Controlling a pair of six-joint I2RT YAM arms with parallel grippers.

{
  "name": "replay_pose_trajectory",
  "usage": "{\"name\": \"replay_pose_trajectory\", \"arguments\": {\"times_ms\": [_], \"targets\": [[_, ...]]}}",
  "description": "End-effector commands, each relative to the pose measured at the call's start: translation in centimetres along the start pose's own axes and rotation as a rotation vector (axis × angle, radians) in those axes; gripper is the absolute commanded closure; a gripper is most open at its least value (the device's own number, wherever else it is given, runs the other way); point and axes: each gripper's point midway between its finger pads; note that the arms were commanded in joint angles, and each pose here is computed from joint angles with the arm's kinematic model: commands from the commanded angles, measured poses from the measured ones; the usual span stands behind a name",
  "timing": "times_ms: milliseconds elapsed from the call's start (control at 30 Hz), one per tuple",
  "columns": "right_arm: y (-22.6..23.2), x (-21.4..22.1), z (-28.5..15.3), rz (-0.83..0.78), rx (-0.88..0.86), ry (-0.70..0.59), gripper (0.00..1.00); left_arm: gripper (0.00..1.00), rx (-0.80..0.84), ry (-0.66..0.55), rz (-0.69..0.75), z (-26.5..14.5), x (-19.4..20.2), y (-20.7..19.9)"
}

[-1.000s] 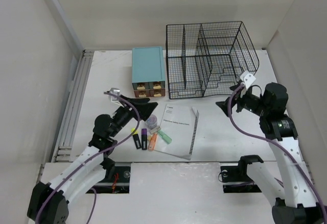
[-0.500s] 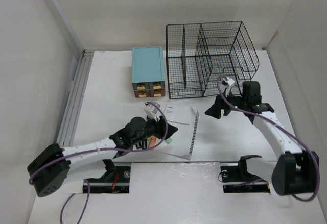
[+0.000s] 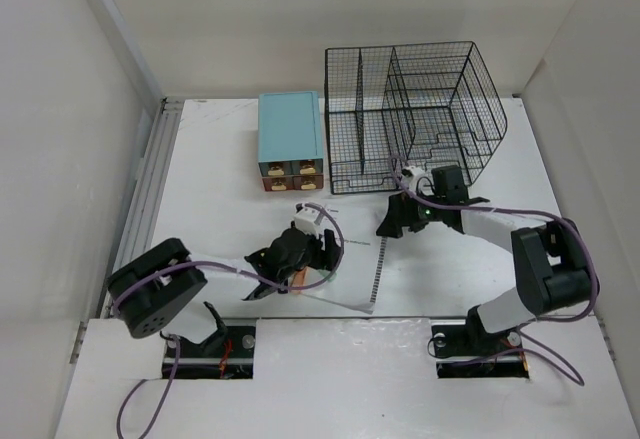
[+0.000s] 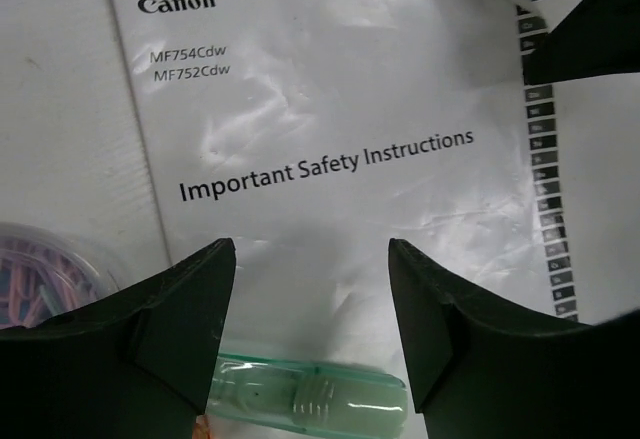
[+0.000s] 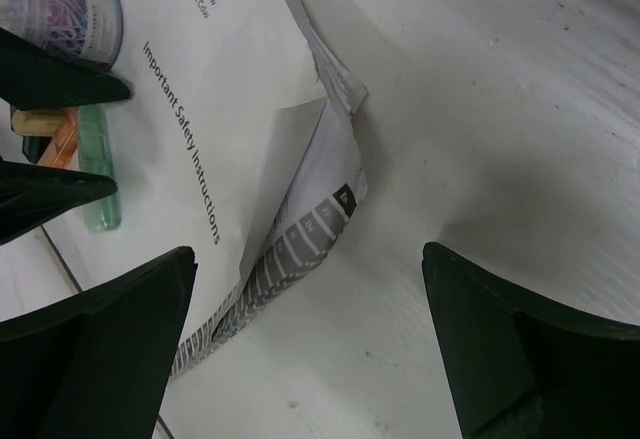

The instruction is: Organize the desk

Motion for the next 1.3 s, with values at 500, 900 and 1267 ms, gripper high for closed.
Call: {"name": "replay_pose_trajectory", "arguments": {"times_ms": [500,900,1267], "targets": [[5.3,2.5,5.3,-0.016,-0.263,0.105,0.37,0.58,0.046,-0.002,-0.004,4.8,-0.4,-0.4],[7.4,-4.9,0.7,-0.27,-0.175,-0.112,1.0,0.21,0.086,-0.019,0.028,4.4,-3.0,-1.9],[8.6,-19.6,-8.6,-0.646,0.324,-0.285,1.0,0.18,0.167,-0.144,0.036,-1.1,-11.8,-5.5]]}}
Point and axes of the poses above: each gripper's point midway between its finger pads, its own z axis out along the fingers, its own y axis along the line the jaws close on, x = y × z, and after that the axes turned 6 degrees about -z, right-handed
